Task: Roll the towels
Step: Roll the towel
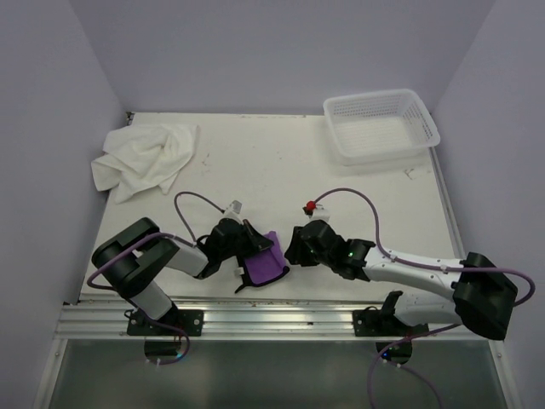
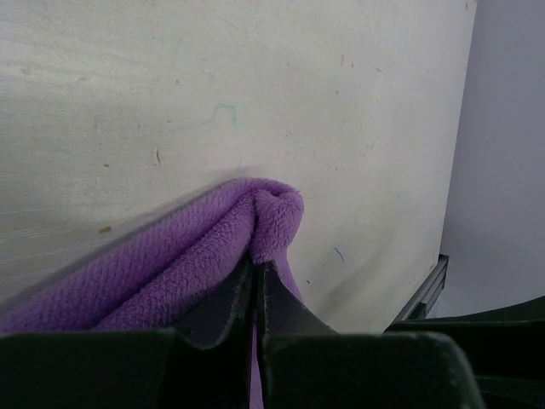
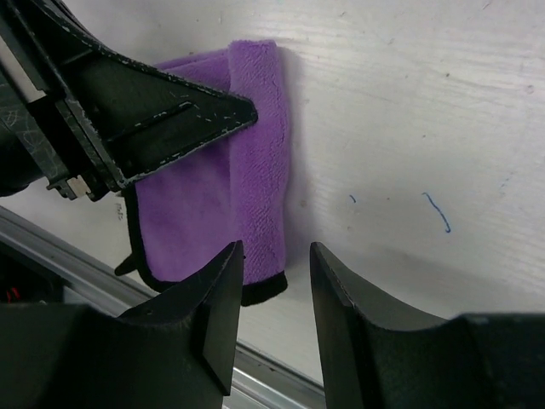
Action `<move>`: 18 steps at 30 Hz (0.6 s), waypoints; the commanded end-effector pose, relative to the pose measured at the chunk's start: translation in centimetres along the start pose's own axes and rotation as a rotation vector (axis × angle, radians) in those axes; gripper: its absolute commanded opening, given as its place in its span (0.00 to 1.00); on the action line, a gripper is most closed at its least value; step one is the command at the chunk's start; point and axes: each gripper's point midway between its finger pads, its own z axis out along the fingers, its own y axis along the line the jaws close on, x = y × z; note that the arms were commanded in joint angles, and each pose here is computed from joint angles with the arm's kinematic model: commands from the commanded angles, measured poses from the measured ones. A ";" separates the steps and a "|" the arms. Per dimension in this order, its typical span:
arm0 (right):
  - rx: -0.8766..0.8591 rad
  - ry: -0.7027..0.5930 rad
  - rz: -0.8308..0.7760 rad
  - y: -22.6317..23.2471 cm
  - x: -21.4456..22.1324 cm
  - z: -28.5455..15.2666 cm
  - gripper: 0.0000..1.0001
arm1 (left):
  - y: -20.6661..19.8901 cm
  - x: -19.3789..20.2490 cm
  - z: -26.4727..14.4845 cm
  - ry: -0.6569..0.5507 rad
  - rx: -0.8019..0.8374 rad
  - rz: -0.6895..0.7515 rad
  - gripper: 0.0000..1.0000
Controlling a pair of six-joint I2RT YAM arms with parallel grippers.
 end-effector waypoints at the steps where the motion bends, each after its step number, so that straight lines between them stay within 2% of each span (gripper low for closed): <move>1: -0.089 0.040 0.106 2.1 0.7 0.7 0.41 | 1.2 -0.3 -0.3 -0.024 -0.032 0.035 0.00; 10: -0.060 0.103 0.161 0.7 3.3 1.8 0.41 | 1.3 -0.4 -0.5 -0.032 -0.035 0.037 0.00; 18: -0.108 0.103 0.158 1.7 3.1 2.1 0.46 | 1.2 -0.5 -0.5 -0.035 -0.032 0.037 0.00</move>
